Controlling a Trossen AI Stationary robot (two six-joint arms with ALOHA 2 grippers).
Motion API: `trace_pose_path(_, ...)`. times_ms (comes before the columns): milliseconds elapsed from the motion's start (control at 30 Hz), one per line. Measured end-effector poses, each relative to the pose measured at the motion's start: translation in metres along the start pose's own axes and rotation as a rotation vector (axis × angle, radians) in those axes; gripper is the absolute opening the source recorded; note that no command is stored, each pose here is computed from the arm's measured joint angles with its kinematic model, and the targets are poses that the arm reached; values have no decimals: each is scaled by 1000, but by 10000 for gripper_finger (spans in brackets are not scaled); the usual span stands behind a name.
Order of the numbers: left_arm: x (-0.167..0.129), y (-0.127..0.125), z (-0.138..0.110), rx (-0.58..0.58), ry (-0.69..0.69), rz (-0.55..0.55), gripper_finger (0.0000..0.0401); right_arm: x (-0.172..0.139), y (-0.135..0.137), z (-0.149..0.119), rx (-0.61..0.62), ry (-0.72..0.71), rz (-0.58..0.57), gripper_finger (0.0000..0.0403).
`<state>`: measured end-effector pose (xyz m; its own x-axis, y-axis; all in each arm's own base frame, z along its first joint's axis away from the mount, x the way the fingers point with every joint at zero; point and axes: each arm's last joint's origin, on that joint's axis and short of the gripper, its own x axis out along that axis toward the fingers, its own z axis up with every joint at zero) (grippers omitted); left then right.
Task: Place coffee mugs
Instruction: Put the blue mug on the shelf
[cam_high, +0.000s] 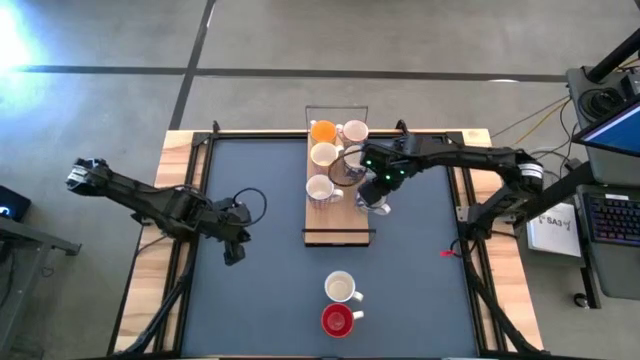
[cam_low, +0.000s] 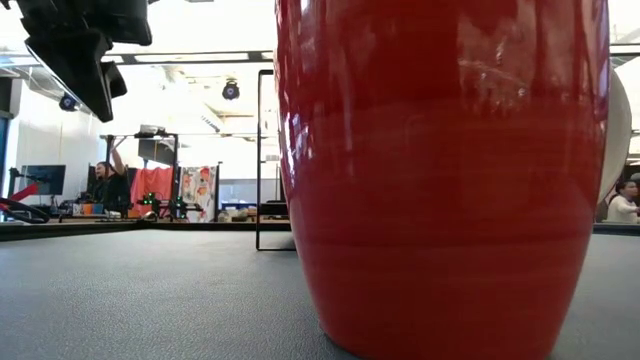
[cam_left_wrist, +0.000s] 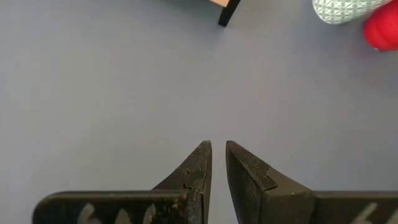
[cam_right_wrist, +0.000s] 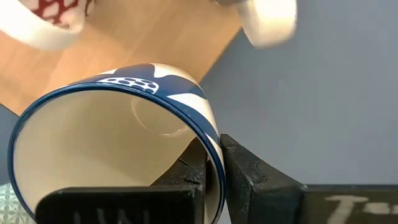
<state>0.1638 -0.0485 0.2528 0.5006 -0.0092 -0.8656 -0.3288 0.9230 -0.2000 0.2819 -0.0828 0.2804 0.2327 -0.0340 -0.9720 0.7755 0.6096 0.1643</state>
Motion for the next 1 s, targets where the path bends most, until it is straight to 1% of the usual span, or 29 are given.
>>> trace_pose_path(167,2,1,-1,-5,11,7,29,8,9,12,-46,29,3,18)
trace_pose_path(300,3,1,-2,-6,15,4,29,12,13,17,-54,77,-9,18)
trace_pose_path(367,4,1,-3,-6,23,3,29,13,17,18,-74,98,9,18)
trace_pose_path(500,5,2,-4,-6,26,1,29,14,26,21,-133,104,34,18)
trace_pose_path(667,5,1,-4,-6,32,-6,29,17,30,26,-153,93,37,18)
trace_pose_path(767,5,1,-4,-6,33,-7,29,17,32,28,-200,86,42,18)
trace_pose_path(1000,5,1,-4,-6,30,-10,29,19,38,35,-248,64,59,18)
